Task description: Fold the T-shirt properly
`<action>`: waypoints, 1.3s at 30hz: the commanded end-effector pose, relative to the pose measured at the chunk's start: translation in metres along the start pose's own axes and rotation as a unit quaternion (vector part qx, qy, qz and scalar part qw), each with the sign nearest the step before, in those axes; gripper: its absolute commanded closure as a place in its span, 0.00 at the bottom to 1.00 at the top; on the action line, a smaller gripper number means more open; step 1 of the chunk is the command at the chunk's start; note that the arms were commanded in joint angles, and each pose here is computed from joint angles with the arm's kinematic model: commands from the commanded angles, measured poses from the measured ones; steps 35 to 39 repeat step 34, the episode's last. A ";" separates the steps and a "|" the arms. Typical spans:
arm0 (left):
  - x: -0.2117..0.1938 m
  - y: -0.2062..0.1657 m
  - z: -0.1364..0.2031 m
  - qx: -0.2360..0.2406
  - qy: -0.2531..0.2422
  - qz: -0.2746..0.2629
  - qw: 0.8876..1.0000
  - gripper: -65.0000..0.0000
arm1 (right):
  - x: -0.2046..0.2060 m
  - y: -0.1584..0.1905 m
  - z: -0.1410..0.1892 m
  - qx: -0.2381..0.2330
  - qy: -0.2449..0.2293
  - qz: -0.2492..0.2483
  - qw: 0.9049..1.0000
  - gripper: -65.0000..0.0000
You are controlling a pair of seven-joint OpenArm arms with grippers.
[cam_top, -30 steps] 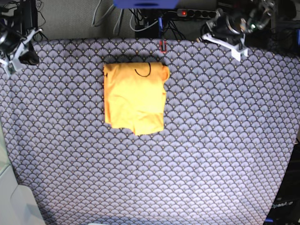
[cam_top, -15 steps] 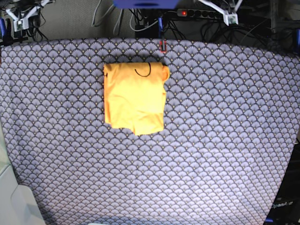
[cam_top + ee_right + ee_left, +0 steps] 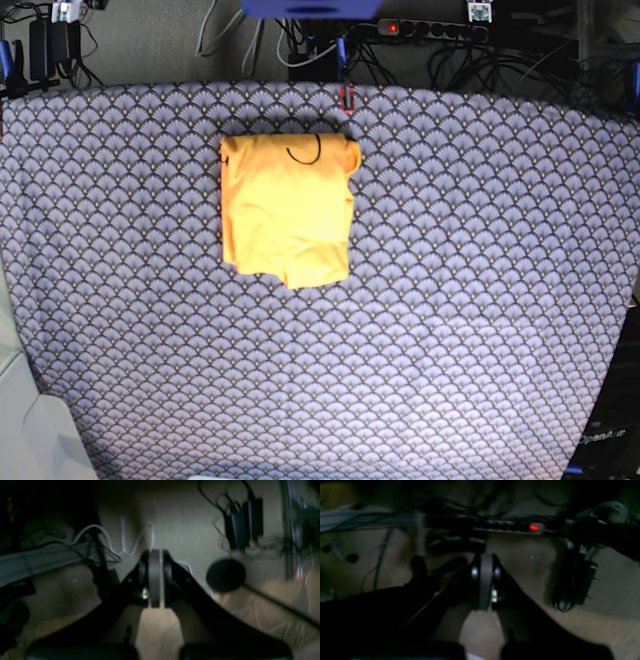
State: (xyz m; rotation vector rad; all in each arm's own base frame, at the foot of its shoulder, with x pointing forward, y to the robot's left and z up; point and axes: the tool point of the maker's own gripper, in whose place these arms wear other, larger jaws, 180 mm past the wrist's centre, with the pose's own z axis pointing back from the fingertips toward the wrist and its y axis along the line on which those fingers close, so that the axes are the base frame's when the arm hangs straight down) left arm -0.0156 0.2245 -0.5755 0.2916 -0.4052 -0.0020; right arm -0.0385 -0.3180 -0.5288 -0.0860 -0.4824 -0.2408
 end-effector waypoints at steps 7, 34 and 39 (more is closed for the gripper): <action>-0.033 -0.005 -0.028 -0.017 0.038 -0.012 0.999 1.00 | -0.030 -0.023 -0.012 -0.040 -0.001 -0.064 0.997 1.00; 0.012 -0.047 -0.083 -0.084 0.101 0.132 0.983 1.00 | -0.100 0.045 -0.064 -0.047 0.135 0.131 0.981 1.00; 0.012 -0.047 -0.083 -0.084 0.101 0.132 0.983 1.00 | -0.100 0.045 -0.064 -0.047 0.135 0.131 0.981 1.00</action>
